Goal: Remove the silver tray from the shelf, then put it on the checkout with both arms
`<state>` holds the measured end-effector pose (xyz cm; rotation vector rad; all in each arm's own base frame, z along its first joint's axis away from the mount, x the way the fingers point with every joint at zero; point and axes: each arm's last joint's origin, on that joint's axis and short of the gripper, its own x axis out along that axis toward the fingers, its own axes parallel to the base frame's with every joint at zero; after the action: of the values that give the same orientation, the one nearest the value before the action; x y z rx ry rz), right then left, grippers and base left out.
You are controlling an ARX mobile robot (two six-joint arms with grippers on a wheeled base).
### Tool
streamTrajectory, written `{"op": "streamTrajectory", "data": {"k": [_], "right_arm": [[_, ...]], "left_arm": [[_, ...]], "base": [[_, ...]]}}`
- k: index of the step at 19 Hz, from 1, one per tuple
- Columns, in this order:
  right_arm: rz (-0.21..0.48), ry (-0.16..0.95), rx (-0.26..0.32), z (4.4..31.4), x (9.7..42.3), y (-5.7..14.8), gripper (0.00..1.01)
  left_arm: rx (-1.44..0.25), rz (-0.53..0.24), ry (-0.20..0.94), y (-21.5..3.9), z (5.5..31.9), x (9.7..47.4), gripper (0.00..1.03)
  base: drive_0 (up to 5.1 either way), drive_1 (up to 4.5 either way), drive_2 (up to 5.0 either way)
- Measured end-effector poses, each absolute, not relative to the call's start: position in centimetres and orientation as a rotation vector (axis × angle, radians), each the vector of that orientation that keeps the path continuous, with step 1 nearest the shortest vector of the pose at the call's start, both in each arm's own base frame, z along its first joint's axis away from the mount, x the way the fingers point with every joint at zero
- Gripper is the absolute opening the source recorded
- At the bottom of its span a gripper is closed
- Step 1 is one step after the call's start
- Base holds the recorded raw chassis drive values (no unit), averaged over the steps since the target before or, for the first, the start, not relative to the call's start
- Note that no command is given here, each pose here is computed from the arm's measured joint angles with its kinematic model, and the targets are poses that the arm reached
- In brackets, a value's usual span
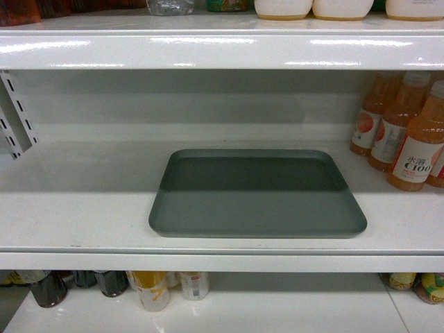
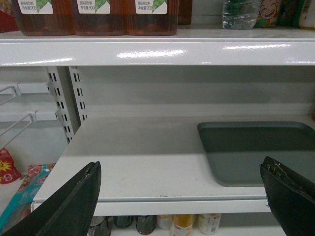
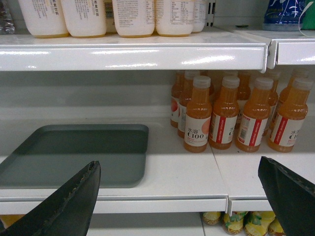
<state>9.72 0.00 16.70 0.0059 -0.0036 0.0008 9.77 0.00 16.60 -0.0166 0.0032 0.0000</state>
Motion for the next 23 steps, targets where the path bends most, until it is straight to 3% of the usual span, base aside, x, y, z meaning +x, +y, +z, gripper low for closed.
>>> {"op": "streamTrajectory", "data": {"k": [23], "right_arm": [[0.001,-0.004,0.006,16.7,9.72,0.0,0.98]], "left_arm": [[-0.017,0.0,0.003,0.0,16.6,9.77,0.98]], "base": [[0.0,0.0,0.0]]}}
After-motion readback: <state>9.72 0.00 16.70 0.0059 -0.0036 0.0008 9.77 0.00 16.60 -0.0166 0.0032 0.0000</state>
